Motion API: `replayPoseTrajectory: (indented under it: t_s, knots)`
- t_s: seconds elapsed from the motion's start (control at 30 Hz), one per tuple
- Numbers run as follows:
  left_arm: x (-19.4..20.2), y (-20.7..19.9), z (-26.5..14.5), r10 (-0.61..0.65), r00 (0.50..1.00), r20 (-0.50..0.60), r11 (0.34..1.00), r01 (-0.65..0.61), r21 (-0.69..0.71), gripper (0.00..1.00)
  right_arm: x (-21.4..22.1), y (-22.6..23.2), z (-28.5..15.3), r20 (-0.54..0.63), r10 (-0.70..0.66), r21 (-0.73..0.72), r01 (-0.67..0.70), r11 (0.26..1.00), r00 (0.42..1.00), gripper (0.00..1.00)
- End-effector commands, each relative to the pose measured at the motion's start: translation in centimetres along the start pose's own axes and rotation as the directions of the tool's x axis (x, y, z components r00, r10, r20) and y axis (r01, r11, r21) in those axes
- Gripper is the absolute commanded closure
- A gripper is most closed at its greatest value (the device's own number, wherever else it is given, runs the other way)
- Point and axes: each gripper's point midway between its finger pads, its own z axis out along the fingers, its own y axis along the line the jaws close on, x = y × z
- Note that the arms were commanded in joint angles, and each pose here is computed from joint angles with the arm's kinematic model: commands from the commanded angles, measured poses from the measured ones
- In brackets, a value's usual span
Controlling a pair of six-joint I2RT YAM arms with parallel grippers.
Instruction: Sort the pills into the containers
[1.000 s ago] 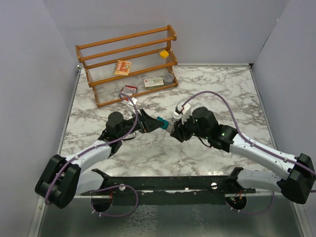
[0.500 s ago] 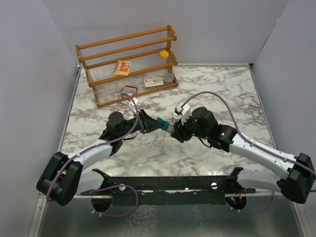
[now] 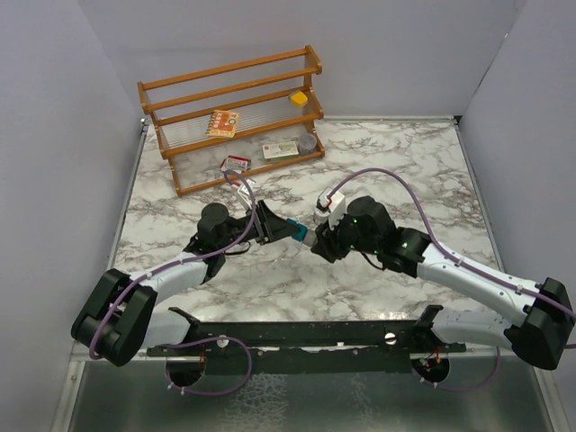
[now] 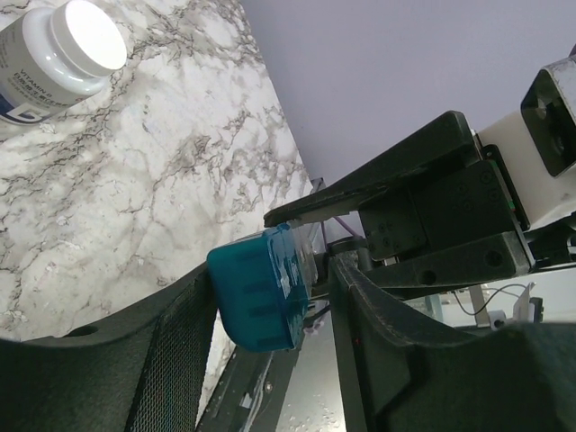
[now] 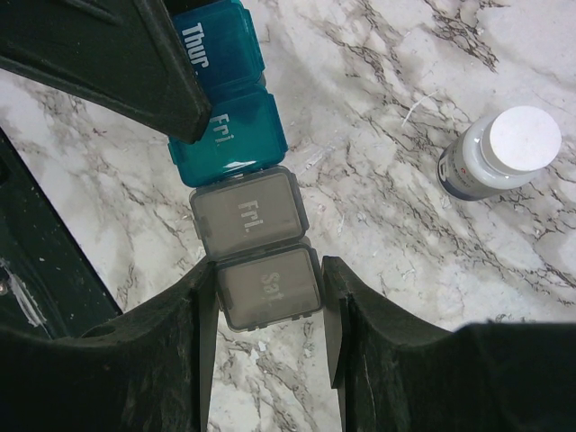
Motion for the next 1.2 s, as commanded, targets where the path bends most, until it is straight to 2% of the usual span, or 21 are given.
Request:
replayPoseTrajectory:
  t_s: [0.0,0.07,0.23,0.47,0.63,0.73,0.97,1.07,1.17]
  knots:
    - [-0.3,-0.8,0.1,0.032,0.999,-0.002,0.999,-0.032,0.038,0.46,-1.7,0.6,-0.1,0.025,-0.011,-0.016,0.011,1.0,1.0,0.99]
    - [-0.3,-0.7,0.1,0.031,1.0,0.001,0.999,-0.031,0.033,0.47,-1.7,0.6,-0.1,0.021,-0.012,-0.015,0.012,1.0,1.0,0.99]
    - [-0.2,-0.4,0.3,0.027,1.0,-0.006,0.999,-0.027,0.028,0.59,-1.6,0.7,-0.2,0.017,-0.017,-0.013,0.017,1.0,1.0,0.99]
    - [-0.2,-0.5,0.3,0.026,1.0,-0.012,0.999,-0.025,0.031,0.64,-1.6,0.8,-0.3,0.011,-0.025,-0.007,0.025,1.0,1.0,0.99]
    - [0.0,-0.7,0.3,0.029,0.999,-0.028,0.999,-0.028,0.042,0.82,-1.7,0.6,-0.1,0.014,-0.033,0.009,0.033,0.999,0.999,0.99]
    - [0.2,-0.8,0.4,0.029,0.999,-0.042,0.998,-0.027,0.05,0.89,-1.9,0.6,0.2,0.023,-0.037,0.007,0.036,0.999,0.999,0.99]
    - [0.3,-1.2,0.4,0.011,0.998,-0.054,0.998,-0.008,0.065,0.91,-2.3,0.7,0.8,0.041,-0.039,0.002,0.039,0.999,0.998,0.99]
    - [0.2,-1.7,0.3,0.01,0.999,-0.05,0.997,-0.006,0.079,0.91,-2.7,0.8,0.8,0.056,-0.04,0.002,0.04,0.999,0.998,0.94]
    - [0.0,-2.2,0.2,0.013,0.999,-0.043,0.996,-0.009,0.093,0.92,-3.2,0.8,0.7,0.073,-0.041,0.003,0.04,0.999,0.996,0.92]
